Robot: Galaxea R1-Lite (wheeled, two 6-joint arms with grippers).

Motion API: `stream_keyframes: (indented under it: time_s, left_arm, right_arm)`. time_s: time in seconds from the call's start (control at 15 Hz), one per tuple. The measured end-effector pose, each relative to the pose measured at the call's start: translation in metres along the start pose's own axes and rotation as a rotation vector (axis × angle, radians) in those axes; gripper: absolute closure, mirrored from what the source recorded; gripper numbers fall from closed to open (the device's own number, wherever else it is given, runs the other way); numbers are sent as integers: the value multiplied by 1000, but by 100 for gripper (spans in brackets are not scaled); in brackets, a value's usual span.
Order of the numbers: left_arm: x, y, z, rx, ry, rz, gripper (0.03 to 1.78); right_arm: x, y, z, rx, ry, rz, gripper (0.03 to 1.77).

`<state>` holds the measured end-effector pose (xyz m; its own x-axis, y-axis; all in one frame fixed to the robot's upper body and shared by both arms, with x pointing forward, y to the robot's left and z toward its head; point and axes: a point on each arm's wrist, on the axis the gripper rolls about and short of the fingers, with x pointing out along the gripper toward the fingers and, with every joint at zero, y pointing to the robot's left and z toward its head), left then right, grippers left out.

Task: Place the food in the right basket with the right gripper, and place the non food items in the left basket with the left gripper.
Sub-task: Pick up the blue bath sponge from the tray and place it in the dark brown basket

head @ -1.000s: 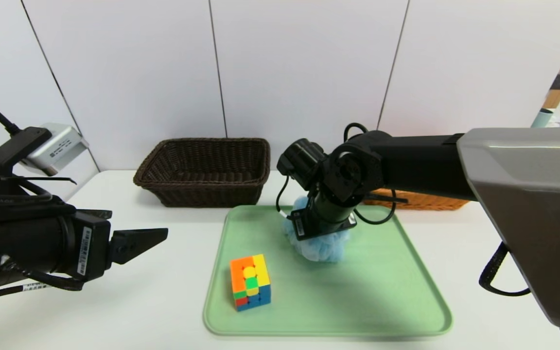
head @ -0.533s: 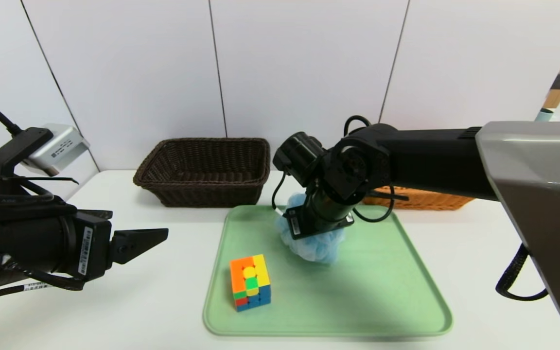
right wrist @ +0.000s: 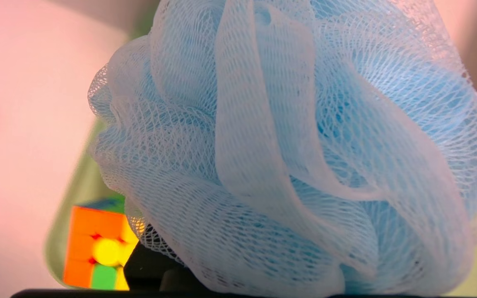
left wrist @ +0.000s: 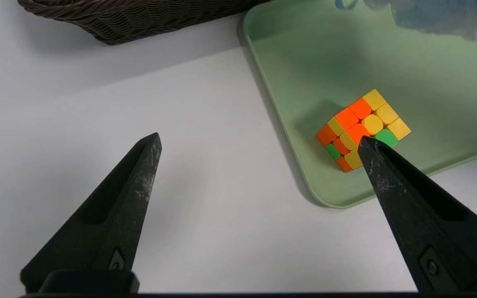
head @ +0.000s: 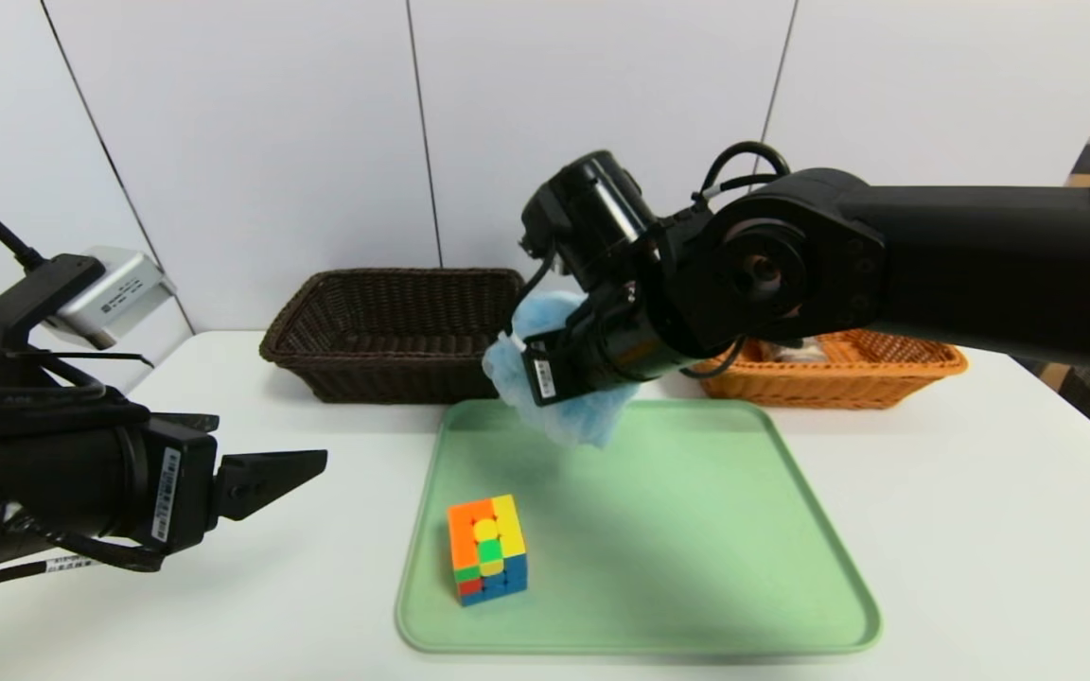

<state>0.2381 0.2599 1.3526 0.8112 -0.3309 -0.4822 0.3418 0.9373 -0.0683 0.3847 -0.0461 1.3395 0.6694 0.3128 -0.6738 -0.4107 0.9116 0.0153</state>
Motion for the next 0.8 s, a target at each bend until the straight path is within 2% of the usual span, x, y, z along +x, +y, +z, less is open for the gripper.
stream_keyframes:
  time_s: [0.2, 0.4, 0.53, 0.67, 0.8]
  left_arm:
    - [0, 0, -3, 1, 7, 0, 12]
    - [-1, 0, -4, 0, 7, 0, 12]
    - [-3, 1, -5, 2, 6, 0, 12]
    - [-4, 1, -5, 2, 1, 3, 12]
    - [-4, 1, -4, -3, -5, 15, 12]
  right_arm:
    - [-15, 5, 24, -55, -224, 50, 101]
    - [-19, 12, 48, -54, -477, 102, 101]
    - [-7, 17, 59, -42, -629, 133, 102]
    - [9, 19, 63, -32, -710, 173, 102]
    - [23, 20, 61, -33, -715, 194, 103]
